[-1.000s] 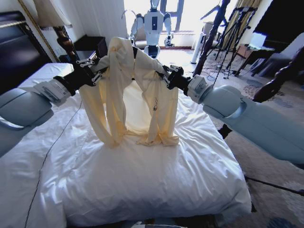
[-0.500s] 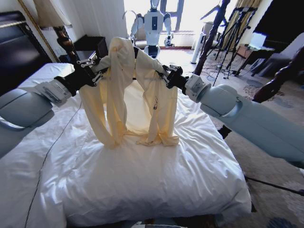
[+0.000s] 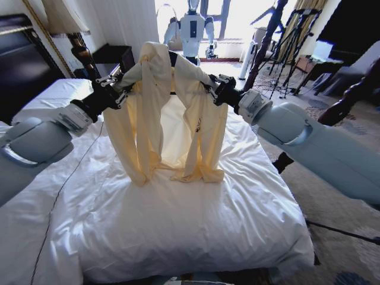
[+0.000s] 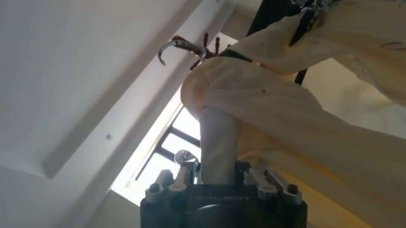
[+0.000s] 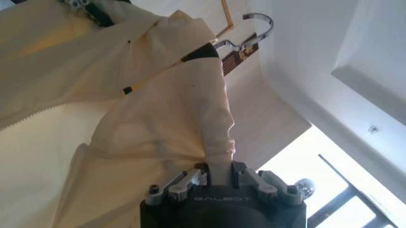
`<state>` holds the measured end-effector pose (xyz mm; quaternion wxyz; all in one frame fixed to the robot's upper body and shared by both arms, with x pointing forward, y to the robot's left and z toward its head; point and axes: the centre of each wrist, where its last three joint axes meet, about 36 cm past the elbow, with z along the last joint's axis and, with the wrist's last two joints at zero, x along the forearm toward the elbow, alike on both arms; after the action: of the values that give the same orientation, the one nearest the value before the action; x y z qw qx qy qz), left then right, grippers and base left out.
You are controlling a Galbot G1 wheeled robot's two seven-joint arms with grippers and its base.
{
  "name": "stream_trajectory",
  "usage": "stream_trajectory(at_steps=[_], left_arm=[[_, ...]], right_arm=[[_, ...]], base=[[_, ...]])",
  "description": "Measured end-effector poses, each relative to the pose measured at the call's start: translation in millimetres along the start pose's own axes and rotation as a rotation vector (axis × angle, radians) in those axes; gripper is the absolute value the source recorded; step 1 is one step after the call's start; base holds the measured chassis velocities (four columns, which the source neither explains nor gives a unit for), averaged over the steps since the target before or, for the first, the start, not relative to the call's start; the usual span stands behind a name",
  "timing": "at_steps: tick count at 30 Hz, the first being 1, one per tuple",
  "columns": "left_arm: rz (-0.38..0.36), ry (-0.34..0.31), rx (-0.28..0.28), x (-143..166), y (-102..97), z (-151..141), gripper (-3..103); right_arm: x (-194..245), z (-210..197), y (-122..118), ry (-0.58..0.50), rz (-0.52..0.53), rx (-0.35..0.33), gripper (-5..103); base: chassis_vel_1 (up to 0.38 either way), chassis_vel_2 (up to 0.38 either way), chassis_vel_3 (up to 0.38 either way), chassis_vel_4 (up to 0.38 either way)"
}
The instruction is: Pick up the clothes from the bed and hang them on the clothes hanger.
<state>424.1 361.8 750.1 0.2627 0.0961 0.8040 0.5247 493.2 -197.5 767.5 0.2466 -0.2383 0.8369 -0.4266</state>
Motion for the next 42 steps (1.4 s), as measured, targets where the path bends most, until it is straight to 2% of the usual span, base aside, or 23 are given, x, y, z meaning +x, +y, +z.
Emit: stream_trajectory(at_steps=[1,2,4,5,7,10,13,14,16,22,24,25,28,29,32,33,38,42], left_arm=[[-0.006,0.004,-0.002,0,-0.2,0,44],[-0.006,0.004,-0.002,0,-0.2,0,44],[-0.014,0.009,-0.005,0,-0.4,1,56],[-0.014,0.009,-0.005,0,-0.4,1,56],[-0.024,0.010,-0.010,0,-0.2,1,66],[-0.030,0.012,-0.015,0,-0.1,2,72],[-0.039,0.011,-0.019,0,-0.3,2,88],[-0.039,0.011,-0.019,0,-0.3,2,88],[-0.046,0.009,-0.020,0,-0.3,2,97],[-0.074,0.013,-0.013,-2,2.3,4,100],[-0.092,0.023,-0.004,-4,3.4,9,100],[-0.092,0.023,-0.004,-4,3.4,9,100],[-0.116,0.035,0.031,-9,-0.2,18,100],[-0.116,0.035,0.031,-9,-0.2,18,100],[-0.146,0.046,0.080,-15,-8.6,27,100],[-0.146,0.046,0.080,-15,-8.6,27,100],[-0.181,0.057,0.136,-19,-22.5,33,100],[-0.188,0.056,0.157,-20,-32.0,34,100]], right_arm=[[0,0,-1,0.001,0.002,0.002,15],[0,0,-1,0.001,0.002,0.002,15],[1,1,-3,0.001,0.008,0.007,15],[1,1,-3,0.001,0.008,0.007,15],[3,1,-7,0.001,0.018,0.015,15],[4,1,-11,0.000,0.028,0.021,15],[7,1,-20,-0.004,0.049,0.033,15],[7,1,-20,-0.004,0.049,0.033,15],[10,0,-27,-0.008,0.069,0.044,15],[28,-2,-54,-0.002,0.129,0.077,15],[49,-3,-76,0.013,0.168,0.112,15],[49,-3,-76,0.013,0.168,0.112,15],[90,-3,-104,0.069,0.213,0.161,15],[90,-3,-104,0.069,0.213,0.161,15],[133,-8,-130,0.125,0.255,0.206,15],[133,-8,-130,0.125,0.255,0.206,15],[195,-33,-161,0.215,0.321,0.286,15],[223,-47,-175,0.254,0.361,0.318,15]], base=[[0.000,0.000,0.000,0.000],[0.000,0.000,0.000,0.000],[0.000,0.000,0.000,0.000],[0.000,0.000,0.000,0.000],[0.000,0.000,0.000,0.000],[0.000,0.000,0.000,0.000],[0.000,0.000,0.000,0.000],[0.000,0.000,0.000,0.000],[0.000,0.000,0.000,0.000],[0.000,0.000,0.000,0.000],[0.000,0.000,0.000,0.000],[0.000,0.000,0.000,0.000],[0.000,0.000,0.000,0.000],[0.000,0.000,0.000,0.000],[0.000,0.000,0.000,0.000],[0.000,0.000,0.000,0.000],[0.000,0.000,0.000,0.000],[0.000,0.000,0.000,0.000]])
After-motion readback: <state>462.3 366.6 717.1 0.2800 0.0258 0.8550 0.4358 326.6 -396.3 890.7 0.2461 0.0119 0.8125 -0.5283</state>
